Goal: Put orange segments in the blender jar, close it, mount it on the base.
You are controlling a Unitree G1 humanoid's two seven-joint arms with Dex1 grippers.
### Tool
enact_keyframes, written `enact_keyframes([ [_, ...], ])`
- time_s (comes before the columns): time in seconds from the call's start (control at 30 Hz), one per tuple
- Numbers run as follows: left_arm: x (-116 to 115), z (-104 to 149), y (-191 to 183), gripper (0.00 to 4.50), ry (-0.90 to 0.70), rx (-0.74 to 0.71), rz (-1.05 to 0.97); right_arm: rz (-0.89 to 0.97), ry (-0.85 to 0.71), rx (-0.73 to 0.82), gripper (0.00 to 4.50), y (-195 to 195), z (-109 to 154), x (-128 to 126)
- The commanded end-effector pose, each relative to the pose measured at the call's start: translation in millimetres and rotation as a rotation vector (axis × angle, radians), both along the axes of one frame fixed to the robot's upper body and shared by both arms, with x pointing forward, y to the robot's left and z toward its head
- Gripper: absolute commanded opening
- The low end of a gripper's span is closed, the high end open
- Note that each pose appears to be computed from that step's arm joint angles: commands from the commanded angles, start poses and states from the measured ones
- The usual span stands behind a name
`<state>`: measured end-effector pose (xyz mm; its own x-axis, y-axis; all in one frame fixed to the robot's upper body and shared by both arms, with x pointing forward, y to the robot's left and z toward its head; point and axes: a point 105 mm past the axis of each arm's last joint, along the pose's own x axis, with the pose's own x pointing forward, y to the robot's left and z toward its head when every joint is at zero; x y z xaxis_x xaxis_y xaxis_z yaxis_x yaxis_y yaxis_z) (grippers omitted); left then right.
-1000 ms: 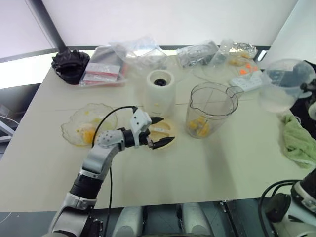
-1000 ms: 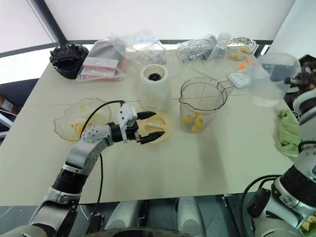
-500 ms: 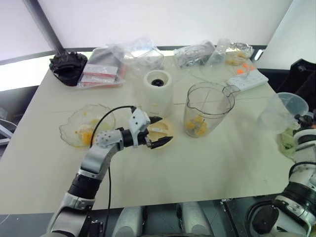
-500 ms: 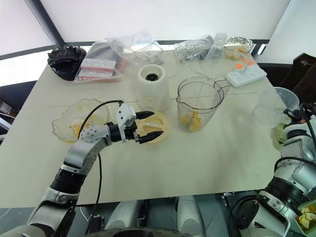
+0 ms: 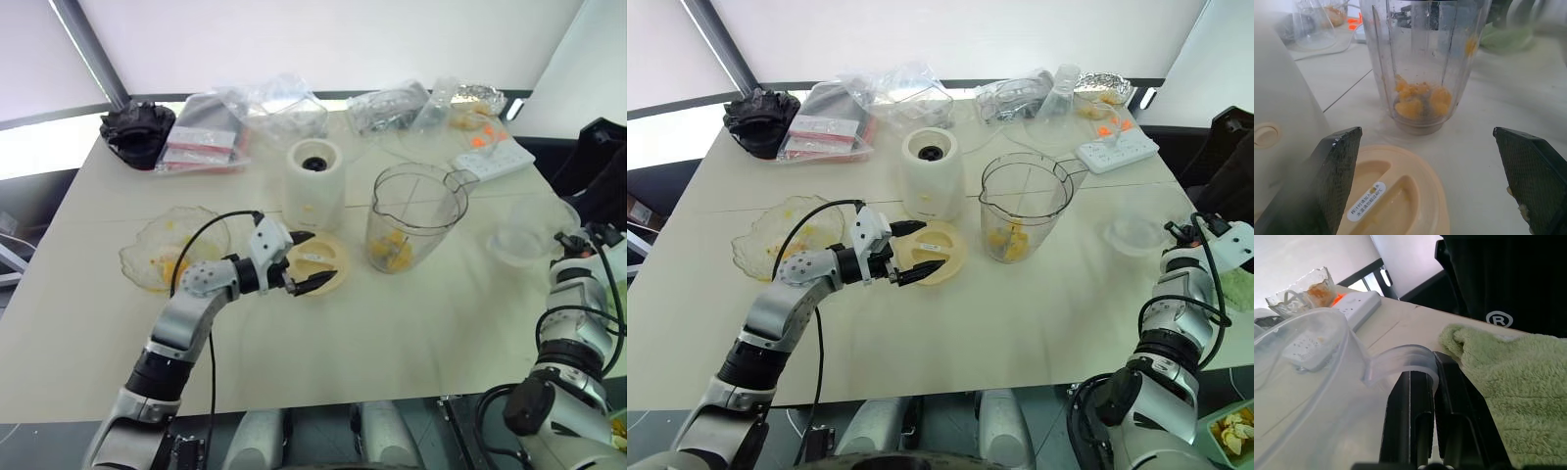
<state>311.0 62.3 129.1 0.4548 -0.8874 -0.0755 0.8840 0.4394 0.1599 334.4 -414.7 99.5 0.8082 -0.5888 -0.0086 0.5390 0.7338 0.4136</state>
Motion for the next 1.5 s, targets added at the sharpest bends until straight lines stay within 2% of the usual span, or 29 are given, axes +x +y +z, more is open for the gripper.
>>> enact_keyframes([
  [0.03,-3,12,0,4.5,-0.043,-0.019,-0.005,-0.024,-0.062,-0.057,0.04,-9,22,-2],
  [0.17,-3,12,-2,4.5,-0.042,-0.017,-0.01,-0.009,-0.031,-0.057,0.04,-6,10,-4],
  [0.2,-3,11,-3,4.5,-0.041,-0.016,-0.015,-0.005,-0.022,-0.051,0.32,-4,6,-5],
  [0.3,-4,11,-5,4.5,-0.039,-0.018,-0.024,-0.007,-0.003,-0.052,1.33,-4,-2,-10],
  [0.5,-4,8,-8,4.5,-0.033,-0.02,-0.034,-0.014,0.047,-0.091,4.25,-6,-9,-23],
  [0.7,-4,6,-10,4.5,-0.03,-0.022,-0.038,-0.009,0.05,-0.108,4.25,-2,-9,-40],
  [0.93,0,4,-5,4.5,-0.04,0.002,-0.044,0.056,0.028,-0.12,4.25,18,7,-66],
  [1.1,11,12,6,4.5,-0.06,0.077,-0.111,0.22,0.019,-0.153,4.25,38,41,-91],
  [1.17,15,13,10,4.5,-0.05,0.138,-0.175,0.392,0.143,-0.273,4.25,55,51,-106],
  [1.23,17,13,14,4.5,-0.041,0.183,-0.226,0.51,0.211,-0.324,4.25,69,58,-116],
  [1.33,26,9,21,4.5,-0.008,0.274,-0.297,0.613,0.161,-0.361,4.25,88,92,-128],
  [1.5,45,1,26,4.5,-0.008,0.375,-0.345,0.762,0.086,-0.405,4.25,133,121,-134],
])
